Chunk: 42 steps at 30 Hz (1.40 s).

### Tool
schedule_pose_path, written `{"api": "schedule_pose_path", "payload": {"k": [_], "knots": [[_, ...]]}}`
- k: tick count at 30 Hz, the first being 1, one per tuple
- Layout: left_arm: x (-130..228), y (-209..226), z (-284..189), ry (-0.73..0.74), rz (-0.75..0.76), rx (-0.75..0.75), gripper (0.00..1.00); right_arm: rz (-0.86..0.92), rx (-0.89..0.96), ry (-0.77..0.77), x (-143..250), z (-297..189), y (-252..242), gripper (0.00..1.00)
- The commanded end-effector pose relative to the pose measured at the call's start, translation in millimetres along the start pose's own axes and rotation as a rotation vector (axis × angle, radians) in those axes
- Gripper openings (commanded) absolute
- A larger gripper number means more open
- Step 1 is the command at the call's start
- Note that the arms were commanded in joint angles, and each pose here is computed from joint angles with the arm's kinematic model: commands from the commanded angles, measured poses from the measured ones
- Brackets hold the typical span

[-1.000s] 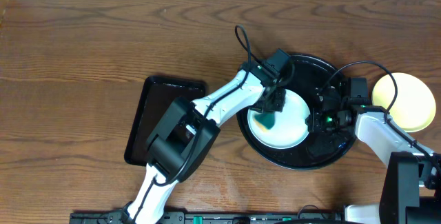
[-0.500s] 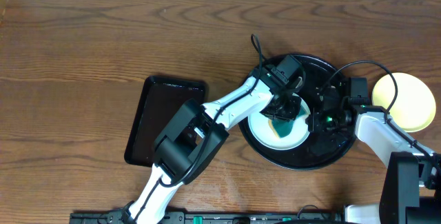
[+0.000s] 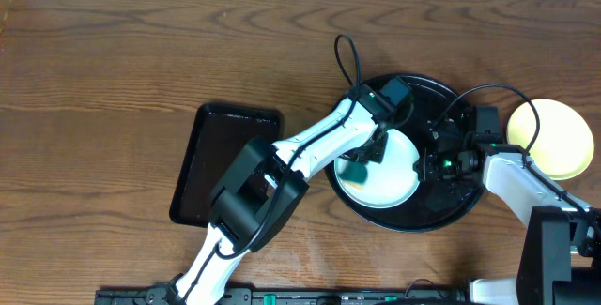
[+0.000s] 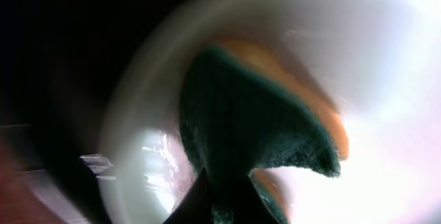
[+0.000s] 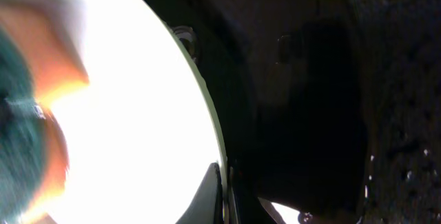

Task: Clean dirty plates on tray and stack at the side
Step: 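Scrub the pale green plate with the left-held sponge, right gripper holding rim, then return the sponge to the small black tray with the left gripper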

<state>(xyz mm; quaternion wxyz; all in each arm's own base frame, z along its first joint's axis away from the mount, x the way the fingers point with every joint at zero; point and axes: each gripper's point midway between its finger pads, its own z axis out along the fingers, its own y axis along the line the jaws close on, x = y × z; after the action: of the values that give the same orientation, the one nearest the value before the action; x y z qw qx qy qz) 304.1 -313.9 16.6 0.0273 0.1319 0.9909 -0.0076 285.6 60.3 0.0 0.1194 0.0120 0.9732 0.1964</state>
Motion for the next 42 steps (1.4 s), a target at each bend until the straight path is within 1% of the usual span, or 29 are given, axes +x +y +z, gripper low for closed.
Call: {"api": "schedule_pose_path", "payload": {"k": [1, 5, 8, 11, 15, 17, 19, 23, 26, 28, 31, 32, 34, 38, 42], "knots": [[-29.0, 87.2, 6.3, -0.155, -0.022, -0.443, 0.07, -0.022, 0.03, 0.043, 13.0, 7.8, -5.6, 0.01], [-33.2, 84.4, -2.6, -0.162, -0.026, -0.435, 0.08, -0.022, 0.031, 0.043, 12.9, 7.8, -5.7, 0.01], [-31.1, 67.5, -8.9, -0.123, -0.034, -0.338, 0.08, -0.022, 0.031, 0.043, 13.0, 7.8, -5.7, 0.01], [-29.4, 47.1, -25.0, -0.086, -0.043, -0.223, 0.08, -0.022, 0.031, 0.044, 13.0, 7.8, -5.7, 0.01], [-27.0, 40.0, -59.8, -0.086, -0.049, -0.161, 0.08, -0.023, 0.03, 0.04, 12.1, 7.9, -5.6, 0.01], [-23.1, 45.7, -79.7, -0.095, -0.05, -0.157, 0.08, -0.024, 0.03, 0.037, 11.3, 7.9, -5.6, 0.01], [-15.9, 62.0, -108.4, -0.099, -0.036, -0.157, 0.08, -0.026, 0.03, 0.032, 10.1, 7.9, -5.5, 0.01], [-3.3, 100.4, -143.7, -0.081, -0.019, -0.172, 0.08, -0.03, 0.029, 0.022, 7.7, 8.0, -5.3, 0.01], [5.1, 134.1, -156.6, -0.048, -0.083, -0.189, 0.08, -0.032, 0.028, 0.017, 6.3, 8.0, -5.1, 0.01], [8.9, 157.9, -156.6, -0.02, -0.14, -0.201, 0.08, -0.033, 0.029, 0.016, 6.0, 8.0, -5.2, 0.01], [15.5, 189.8, -141.4, 0.04, -0.224, -0.209, 0.08, -0.033, 0.029, 0.015, 5.9, 8.0, -5.2, 0.02], [18.4, 196.3, -132.9, 0.062, -0.249, -0.197, 0.09, -0.033, 0.029, 0.015, 5.9, 8.0, -5.2, 0.04], [23.6, 208.2, -113.1, 0.101, -0.303, -0.164, 0.08, -0.033, 0.029, 0.016, 6.1, 8.0, -5.2, 0.08], [32.9, 217.3, -75.5, 0.156, -0.402, -0.041, 0.08, -0.033, 0.028, 0.016, 6.1, 8.0, -5.1, 0.08], [39.8, 234.4, -54.6, 0.161, -0.44, -0.062, 0.09, -0.033, 0.028, 0.016, 6.0, 8.0, -5.1, 0.08]]}}
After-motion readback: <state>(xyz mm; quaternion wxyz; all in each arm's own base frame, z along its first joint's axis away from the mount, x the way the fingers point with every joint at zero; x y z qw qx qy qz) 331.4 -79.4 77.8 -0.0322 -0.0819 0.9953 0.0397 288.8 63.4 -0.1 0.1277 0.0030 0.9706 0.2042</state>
